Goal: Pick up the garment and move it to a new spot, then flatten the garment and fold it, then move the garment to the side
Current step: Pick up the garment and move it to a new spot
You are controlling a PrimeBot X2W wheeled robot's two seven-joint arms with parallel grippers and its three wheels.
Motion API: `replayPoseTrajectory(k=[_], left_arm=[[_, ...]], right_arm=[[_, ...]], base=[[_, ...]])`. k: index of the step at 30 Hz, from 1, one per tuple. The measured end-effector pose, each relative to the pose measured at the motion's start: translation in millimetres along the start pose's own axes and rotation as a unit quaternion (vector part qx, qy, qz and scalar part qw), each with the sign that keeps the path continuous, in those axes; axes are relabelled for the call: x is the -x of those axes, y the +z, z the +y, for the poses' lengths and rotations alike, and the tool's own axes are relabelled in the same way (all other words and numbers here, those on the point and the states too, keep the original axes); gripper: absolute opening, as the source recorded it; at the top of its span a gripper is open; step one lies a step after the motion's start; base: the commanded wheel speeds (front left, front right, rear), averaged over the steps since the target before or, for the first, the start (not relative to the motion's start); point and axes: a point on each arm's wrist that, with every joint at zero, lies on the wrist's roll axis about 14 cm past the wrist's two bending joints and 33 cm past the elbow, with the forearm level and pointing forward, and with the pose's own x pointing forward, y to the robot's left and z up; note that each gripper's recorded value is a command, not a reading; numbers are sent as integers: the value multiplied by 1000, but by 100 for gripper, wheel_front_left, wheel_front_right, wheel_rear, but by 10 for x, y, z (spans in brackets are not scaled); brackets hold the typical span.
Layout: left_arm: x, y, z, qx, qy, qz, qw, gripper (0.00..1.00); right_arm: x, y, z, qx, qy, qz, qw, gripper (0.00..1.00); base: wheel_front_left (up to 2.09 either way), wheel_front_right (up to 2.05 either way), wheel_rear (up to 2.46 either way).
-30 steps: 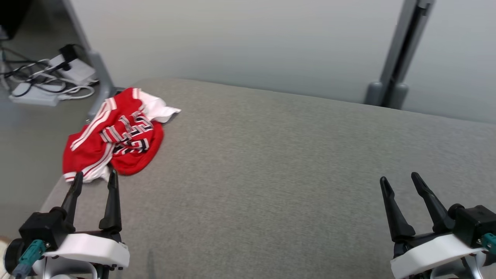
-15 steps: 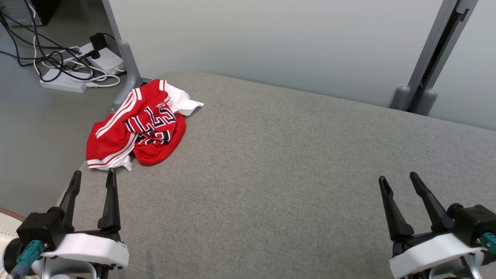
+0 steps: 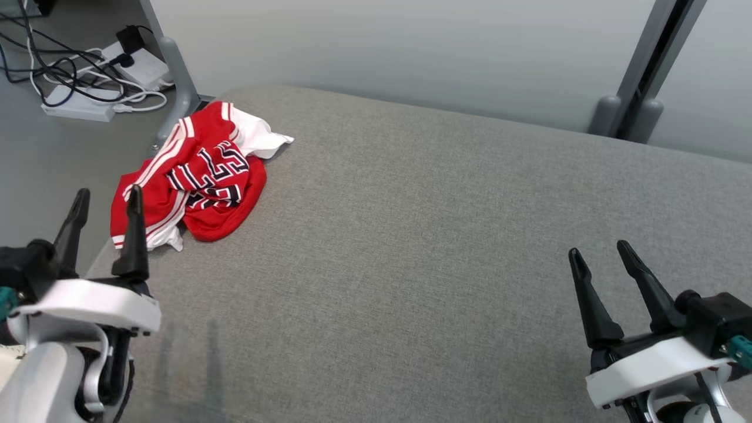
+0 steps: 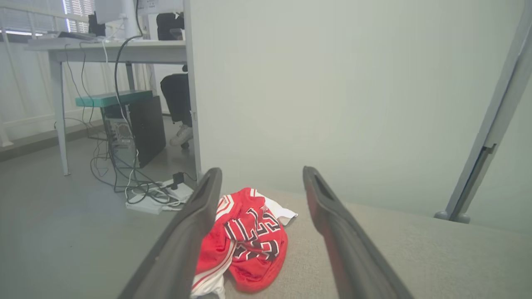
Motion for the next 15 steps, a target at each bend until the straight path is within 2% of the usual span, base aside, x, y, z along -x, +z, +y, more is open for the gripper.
replayPoseTrajectory(k=[3,8,15], left_arm=[[-183,-291,129,4,15,51,999,100],[-332,-979,279,16,41,159,986,100],[-554,-1532,336,36,69,234,969,100]], right_arm=[[-54,-17,-68,0,-6,1,1000,100],[-129,-123,-232,0,-21,14,1000,100],[-275,-296,-447,0,-37,32,999,100]], base=[[0,0,0],[0,0,0],[0,0,0]])
